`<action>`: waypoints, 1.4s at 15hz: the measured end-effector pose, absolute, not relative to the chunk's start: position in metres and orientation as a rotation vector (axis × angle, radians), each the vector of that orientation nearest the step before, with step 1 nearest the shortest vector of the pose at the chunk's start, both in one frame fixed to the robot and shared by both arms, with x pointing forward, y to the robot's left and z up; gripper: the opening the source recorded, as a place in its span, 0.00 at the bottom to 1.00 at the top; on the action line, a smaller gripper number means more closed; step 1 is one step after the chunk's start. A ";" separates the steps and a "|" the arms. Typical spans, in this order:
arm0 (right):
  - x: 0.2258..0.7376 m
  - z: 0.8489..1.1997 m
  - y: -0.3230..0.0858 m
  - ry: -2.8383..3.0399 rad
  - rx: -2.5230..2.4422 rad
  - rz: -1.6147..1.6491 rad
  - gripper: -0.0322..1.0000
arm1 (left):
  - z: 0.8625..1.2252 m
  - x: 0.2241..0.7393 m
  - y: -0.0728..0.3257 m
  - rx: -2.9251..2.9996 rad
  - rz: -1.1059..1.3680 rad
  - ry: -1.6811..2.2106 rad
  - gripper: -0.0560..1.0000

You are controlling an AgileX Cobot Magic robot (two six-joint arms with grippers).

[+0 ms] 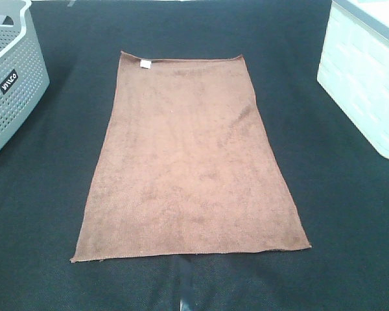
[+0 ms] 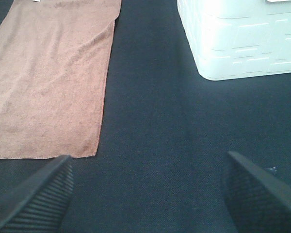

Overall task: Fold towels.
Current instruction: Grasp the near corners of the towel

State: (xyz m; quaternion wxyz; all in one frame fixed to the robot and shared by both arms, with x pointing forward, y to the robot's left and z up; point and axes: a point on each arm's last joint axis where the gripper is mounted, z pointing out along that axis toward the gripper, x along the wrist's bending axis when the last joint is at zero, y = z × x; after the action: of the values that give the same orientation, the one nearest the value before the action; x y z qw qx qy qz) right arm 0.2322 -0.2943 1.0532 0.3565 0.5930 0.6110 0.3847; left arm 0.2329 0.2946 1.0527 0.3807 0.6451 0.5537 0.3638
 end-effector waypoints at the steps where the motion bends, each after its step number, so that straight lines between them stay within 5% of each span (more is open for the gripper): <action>1: 0.232 1.053 -0.294 1.578 1.531 0.993 0.79 | 1.053 0.233 0.295 1.647 0.929 1.414 0.74; 7: 0.232 1.053 -0.294 1.578 1.532 0.993 0.79 | 1.059 0.234 0.294 1.611 0.943 1.385 0.74; 13: 0.288 1.074 -0.296 1.636 1.605 0.912 0.78 | 1.080 0.307 0.288 1.294 0.836 1.379 0.74; 21: 0.391 1.036 -0.284 1.900 2.017 0.767 0.77 | 1.018 0.406 0.276 1.341 0.311 1.831 0.74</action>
State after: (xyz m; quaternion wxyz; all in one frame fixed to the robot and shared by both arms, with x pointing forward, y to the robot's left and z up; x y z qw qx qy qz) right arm 0.3909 -0.2839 1.0362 0.1330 0.6953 0.6549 0.2644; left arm 0.4058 0.2760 1.0177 0.4127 0.5331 0.7281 0.1236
